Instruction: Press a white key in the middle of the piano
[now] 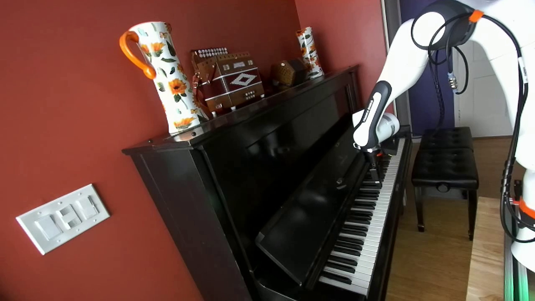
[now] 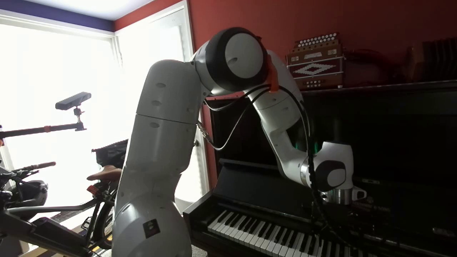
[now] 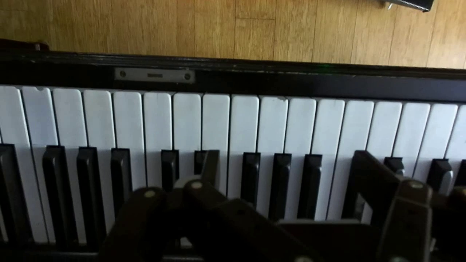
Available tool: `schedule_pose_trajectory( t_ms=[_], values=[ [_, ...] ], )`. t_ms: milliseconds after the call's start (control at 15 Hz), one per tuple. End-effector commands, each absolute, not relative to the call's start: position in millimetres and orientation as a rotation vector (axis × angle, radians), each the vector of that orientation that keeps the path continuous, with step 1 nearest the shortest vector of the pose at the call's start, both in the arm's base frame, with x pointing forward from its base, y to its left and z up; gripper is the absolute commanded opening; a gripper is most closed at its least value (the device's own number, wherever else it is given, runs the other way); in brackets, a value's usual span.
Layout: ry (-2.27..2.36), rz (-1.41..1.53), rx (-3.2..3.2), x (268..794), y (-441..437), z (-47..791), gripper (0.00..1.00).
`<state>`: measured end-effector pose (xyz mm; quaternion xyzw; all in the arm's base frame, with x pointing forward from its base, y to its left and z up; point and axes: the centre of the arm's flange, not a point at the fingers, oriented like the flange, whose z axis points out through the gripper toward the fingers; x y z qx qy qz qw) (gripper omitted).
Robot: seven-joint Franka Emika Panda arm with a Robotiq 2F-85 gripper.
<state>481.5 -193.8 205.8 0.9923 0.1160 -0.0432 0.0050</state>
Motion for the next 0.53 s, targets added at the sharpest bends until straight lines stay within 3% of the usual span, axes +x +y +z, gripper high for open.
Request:
schedule_pose_trajectory(
  t_ms=[0,467],
  values=[
    [0.343,-0.16,3.087,462,-186,230,1.0],
    [0.344,-0.117,3.037,446,-175,282,1.0]
  ],
)
